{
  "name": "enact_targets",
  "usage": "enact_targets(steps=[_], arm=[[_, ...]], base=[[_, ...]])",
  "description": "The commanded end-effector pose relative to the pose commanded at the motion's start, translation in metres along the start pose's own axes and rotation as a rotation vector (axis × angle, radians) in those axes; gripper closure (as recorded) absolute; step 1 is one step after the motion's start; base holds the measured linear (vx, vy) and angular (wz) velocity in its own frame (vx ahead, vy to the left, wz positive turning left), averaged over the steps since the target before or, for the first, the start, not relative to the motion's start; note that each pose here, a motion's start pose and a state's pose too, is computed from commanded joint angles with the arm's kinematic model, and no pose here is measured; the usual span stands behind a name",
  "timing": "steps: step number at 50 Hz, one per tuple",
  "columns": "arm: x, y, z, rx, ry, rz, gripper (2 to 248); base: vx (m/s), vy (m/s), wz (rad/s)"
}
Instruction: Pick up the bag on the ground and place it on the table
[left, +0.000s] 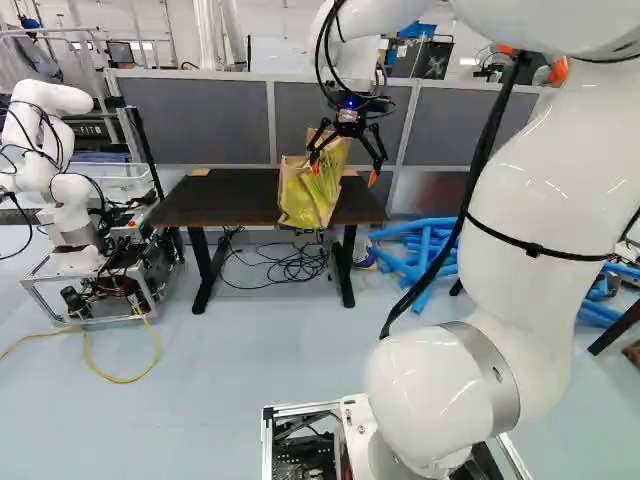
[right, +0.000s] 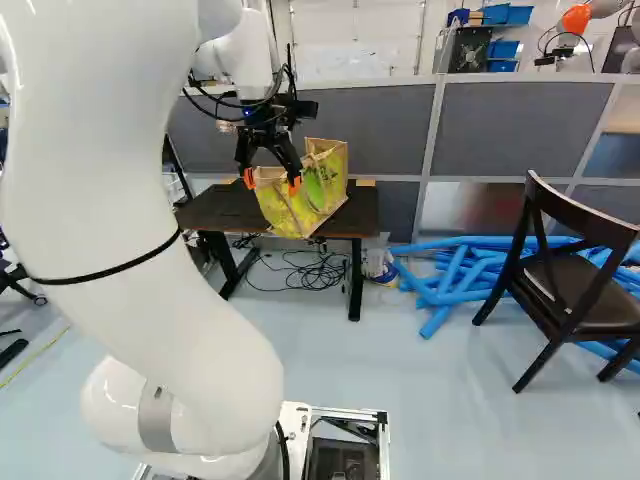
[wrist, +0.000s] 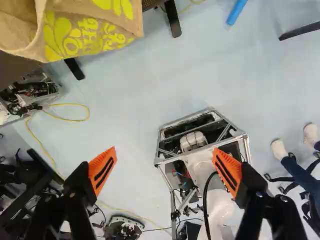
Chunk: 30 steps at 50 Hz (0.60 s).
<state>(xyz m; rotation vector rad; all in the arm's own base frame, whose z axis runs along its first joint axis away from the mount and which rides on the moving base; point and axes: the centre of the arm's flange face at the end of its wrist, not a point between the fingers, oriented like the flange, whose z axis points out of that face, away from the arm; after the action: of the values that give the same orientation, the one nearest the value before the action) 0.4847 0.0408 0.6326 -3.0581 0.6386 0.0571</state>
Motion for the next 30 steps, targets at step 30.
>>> enact_targets(steps=[30], arm=[[-0.001,0.003,0.017,0.026,0.055,-0.019,3]], base=[[0.000,0.000,0.000]])
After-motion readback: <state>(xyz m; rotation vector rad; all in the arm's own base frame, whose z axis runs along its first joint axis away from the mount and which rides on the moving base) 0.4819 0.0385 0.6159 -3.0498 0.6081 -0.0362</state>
